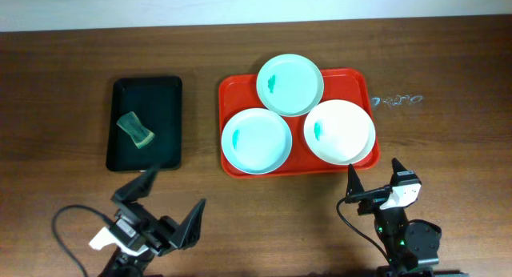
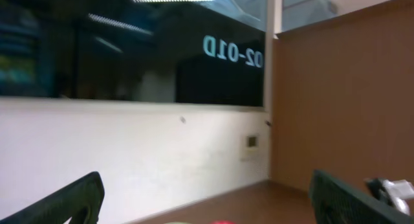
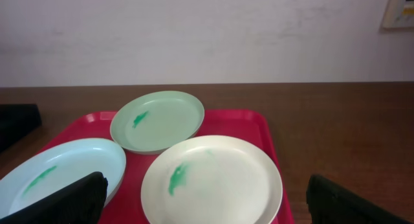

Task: Clean dirty plates on tray and stack at the side
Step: 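Grasp the green sponge in the black water tray with the left gripper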

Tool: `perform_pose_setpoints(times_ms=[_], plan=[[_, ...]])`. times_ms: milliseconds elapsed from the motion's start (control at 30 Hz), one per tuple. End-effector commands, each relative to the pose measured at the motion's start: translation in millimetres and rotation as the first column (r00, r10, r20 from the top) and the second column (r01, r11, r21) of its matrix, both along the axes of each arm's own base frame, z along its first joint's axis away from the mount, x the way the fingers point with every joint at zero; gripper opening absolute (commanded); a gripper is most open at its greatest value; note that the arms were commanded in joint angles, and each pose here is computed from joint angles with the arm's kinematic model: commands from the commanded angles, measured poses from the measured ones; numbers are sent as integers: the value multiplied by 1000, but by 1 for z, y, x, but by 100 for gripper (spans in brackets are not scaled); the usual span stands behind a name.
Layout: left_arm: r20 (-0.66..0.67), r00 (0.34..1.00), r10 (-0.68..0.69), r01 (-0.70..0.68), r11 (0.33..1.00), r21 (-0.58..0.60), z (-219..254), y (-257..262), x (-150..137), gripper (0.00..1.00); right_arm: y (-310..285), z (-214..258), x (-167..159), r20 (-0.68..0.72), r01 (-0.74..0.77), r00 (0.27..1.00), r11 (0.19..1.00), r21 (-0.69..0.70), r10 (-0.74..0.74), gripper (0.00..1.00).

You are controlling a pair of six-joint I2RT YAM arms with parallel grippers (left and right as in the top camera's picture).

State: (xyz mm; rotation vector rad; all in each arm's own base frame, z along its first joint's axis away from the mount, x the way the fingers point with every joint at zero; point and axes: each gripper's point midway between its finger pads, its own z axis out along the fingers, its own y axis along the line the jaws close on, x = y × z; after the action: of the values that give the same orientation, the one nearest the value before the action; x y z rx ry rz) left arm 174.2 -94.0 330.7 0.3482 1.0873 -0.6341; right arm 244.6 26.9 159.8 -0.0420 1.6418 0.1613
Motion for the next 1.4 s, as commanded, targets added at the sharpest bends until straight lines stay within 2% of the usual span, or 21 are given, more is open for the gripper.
perform_pose_setpoints(times_ms=[0, 33, 67, 100, 167, 200, 233, 300, 400, 467, 600, 633, 667, 833, 967, 1067, 1233, 1267, 1300, 1333, 1367], plan=[[5, 942, 335, -334, 938, 92, 51, 40, 21, 99, 1, -3, 0, -5, -1, 1000, 1000, 0, 1, 98], [-175, 887, 428, -412, 903, 123, 47, 59, 47, 99, 1, -3, 0, -5, -1, 1000, 1000, 0, 1, 99], [-361, 823, 438, -390, 899, 201, 29, 62, 70, 99, 1, -3, 0, -5, -1, 1000, 1000, 0, 1, 99], [-566, 753, 335, -222, 940, 260, 2, 43, 90, 99, 1, -3, 0, -5, -1, 1000, 1000, 0, 1, 99], [-698, 671, 249, -61, 957, 282, -17, 26, 109, 99, 1, -3, 0, -5, -1, 1000, 1000, 0, 1, 99], [-733, 577, 360, -146, 929, 341, -25, 48, 137, 98, 1, -3, 0, -5, -1, 1000, 1000, 0, 1, 99], [-809, 374, 453, -335, 880, 337, -36, 84, 160, 98, 1, -3, 0, -5, -1, 1000, 1000, 0, 1, 99], [-828, 242, 506, -379, 835, 400, -44, 106, 185, 98, 1, -3, 0, -5, -1, 1000, 1000, 0, 1, 98], [-851, 143, 506, -340, 832, 438, -72, 113, 226, 98, 1, -3, 0, -5, -1, 1000, 1000, 0, 1, 98], [-809, -9, 588, -350, 756, 554, -115, 138, 236, 98, 1, -3, 0, -5, -1, 1000, 1000, 0, 1, 99], [-851, -307, 427, -523, 671, 525, -193, 181, 246, 99, 1, -3, 0, -5, -1, 1000, 1000, 0, 1, 99], [-843, -336, 420, -505, 675, 537, -207, 182, 246, 93, 1, -3, 0, -5, -1, 1000, 1000, 0, 1, 99], [-831, -372, 414, -481, 679, 554, -225, 181, 246, 74, 1, -3, 0, -5, -1, 1000, 1000, 0, 1, 98], [-798, -449, 403, -435, 682, 588, -297, 187, 260, 76, 1, -3, 0, -5, -1, 1000, 1000, 0, 1, 99], [-805, -426, 412, -453, 673, 585, -304, 190, 271, 70, 1, -3, 0, -5, -1, 1000, 1000, 0, 1, 98], [-772, -449, 450, -456, 627, 631, -310, 201, 269, 64, 1, -3, 0, -5, -1, 1000, 1000, 0, 1, 99], [-749, -491, 445, -421, 632, 651, -336, 200, 264, 58, 1, -3, 0, -5, -1, 1000, 1000, 0, 1, 99], [-745, -495, 448, -418, 629, 656, -338, 201, 264, 47, 1, -3, 0, -5, -1, 1000, 1000, 0, 1, 99], [-747, -490, 450, -423, 627, 655, -337, 202, 265, 16, 1, -3, 0, -5, -1, 1000, 1000, 0, 1, 99], [-747, -489, 450, -424, 626, 654, -337, 202, 266, 0, 1, -3, 0, -5, -1, 1000, 1000, 0, 1, 99], [-747, -490, 449, -422, 627, 655, -337, 201, 265, 0, 1, -3, 0, -5, -1, 1000, 1000, 0, 1, 99]])
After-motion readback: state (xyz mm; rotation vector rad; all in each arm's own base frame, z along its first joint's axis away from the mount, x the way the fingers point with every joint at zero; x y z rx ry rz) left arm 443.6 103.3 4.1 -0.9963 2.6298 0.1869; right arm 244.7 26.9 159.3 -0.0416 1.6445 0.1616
